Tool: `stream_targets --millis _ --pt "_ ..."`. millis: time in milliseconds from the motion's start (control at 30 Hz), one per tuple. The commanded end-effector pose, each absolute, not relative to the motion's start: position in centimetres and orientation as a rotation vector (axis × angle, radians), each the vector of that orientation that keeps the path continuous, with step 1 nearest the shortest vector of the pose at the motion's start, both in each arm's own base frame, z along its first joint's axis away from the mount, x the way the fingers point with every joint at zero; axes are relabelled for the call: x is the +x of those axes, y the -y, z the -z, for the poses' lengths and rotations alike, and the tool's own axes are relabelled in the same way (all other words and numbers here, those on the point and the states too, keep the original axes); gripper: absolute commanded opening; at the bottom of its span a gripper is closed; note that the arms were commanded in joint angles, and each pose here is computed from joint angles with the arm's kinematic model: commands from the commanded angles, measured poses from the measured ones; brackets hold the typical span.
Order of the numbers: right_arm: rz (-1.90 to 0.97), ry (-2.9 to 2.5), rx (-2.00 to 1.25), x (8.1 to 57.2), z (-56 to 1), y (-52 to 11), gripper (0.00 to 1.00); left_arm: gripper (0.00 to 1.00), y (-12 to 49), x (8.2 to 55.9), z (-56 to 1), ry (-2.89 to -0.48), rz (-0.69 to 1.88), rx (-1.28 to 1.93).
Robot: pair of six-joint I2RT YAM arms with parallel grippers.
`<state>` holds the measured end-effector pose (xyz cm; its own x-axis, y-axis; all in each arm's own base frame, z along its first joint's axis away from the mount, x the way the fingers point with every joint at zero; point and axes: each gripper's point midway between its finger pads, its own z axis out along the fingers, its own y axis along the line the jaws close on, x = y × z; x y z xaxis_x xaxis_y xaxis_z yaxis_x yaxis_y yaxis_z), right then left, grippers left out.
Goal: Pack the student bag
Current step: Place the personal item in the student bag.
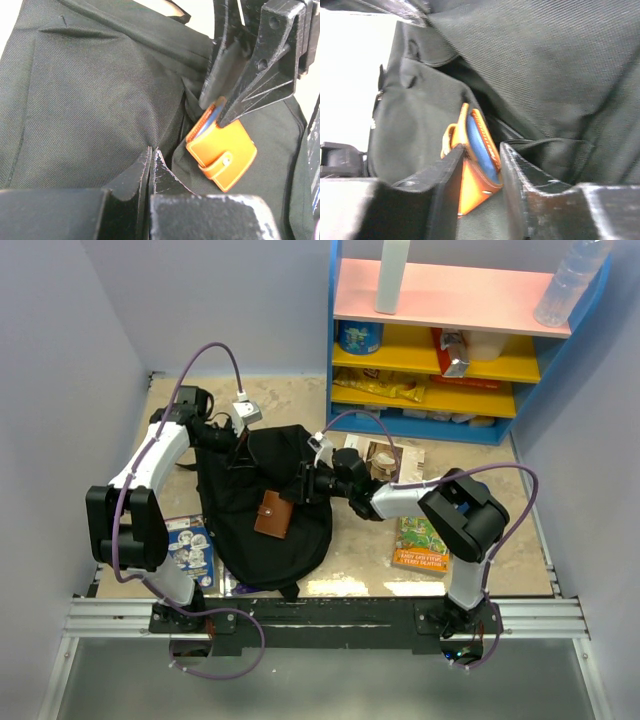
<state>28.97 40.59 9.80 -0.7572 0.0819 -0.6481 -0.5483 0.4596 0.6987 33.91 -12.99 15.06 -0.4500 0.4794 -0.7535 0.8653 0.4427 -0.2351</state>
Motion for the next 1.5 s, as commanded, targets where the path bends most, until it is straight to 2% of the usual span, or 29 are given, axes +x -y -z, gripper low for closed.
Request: stream_targets --millis 0,67,167,233,267,300,367,400,633,833,1033,1133,1167,1233,1267,1333,1467 --pt "-1.443 -1.992 -0.461 27.6 -13.8 -41.8 0.30 0.00 13.4 33.3 -16.5 -2.035 0.839 1.148" --pt "-1.442 -2.005 -0.499 27.0 -14.4 -41.6 0.28 0.00 13.4 33.3 -16.6 -2.032 0.839 1.147" --pt "-1.384 -2.066 -0.573 26.3 -13.5 -40.9 0.31 0.00 13.5 33.3 -16.6 -2.028 0.837 1.152" --pt "-1.375 -2.100 -0.589 25.8 -12.8 -40.6 0.40 0.00 13.4 33.3 -16.6 -2.029 0.836 1.150" --pt "-1.351 -2.168 -0.578 25.4 -11.5 -40.0 0.49 0.00 13.4 33.3 -16.7 -2.026 0.837 1.150" --pt "-1.309 -2.200 -0.550 25.6 -10.7 -39.6 0.68 0.00 13.4 33.3 -16.7 -2.026 0.839 1.149" --pt "-1.226 -2.273 -0.499 25.5 -9.0 -38.2 0.94 0.00 13.4 33.3 -16.7 -2.025 0.839 1.150" --pt "-1.193 -2.290 -0.473 25.6 -8.6 -37.7 0.99 0.00 13.4 33.3 -16.7 -2.025 0.839 1.151" --pt "-1.180 -2.331 -0.331 25.1 -8.2 -36.8 0.99 0.00 13.4 33.5 -16.8 -2.025 0.832 1.156" --pt "-1.358 -2.238 -0.274 23.7 -9.0 -41.2 0.97 0.00 13.3 33.3 -16.7 -2.034 0.834 1.154" --pt "-1.392 -2.216 -0.157 24.1 -7.9 -42.8 0.84 0.00 13.3 33.2 -16.9 -2.035 0.827 1.158" --pt "-1.346 -2.205 -0.121 24.7 -8.3 -42.6 0.67 0.00 13.2 33.0 -16.7 -2.040 0.827 1.161" --pt "-1.330 -2.197 -0.123 24.9 -8.4 -42.5 0.54 0.00 13.2 32.9 -16.7 -2.040 0.825 1.162" --pt "-1.294 -2.187 -0.122 25.1 -9.0 -42.2 0.39 0.00 13.2 32.8 -16.5 -2.043 0.826 1.165" --pt "-1.277 -2.180 -0.140 25.0 -9.1 -42.1 0.20 0.00 13.1 32.8 -16.5 -2.044 0.825 1.163" --pt "-1.255 -2.170 -0.154 24.9 -10.1 -41.7 0.02 0.00 13.2 32.8 -16.5 -2.044 0.831 1.163" --pt "-1.154 -2.058 -0.263 24.8 -13.4 -40.6 0.00 0.00 13.2 32.8 -16.4 -2.046 0.837 1.161"
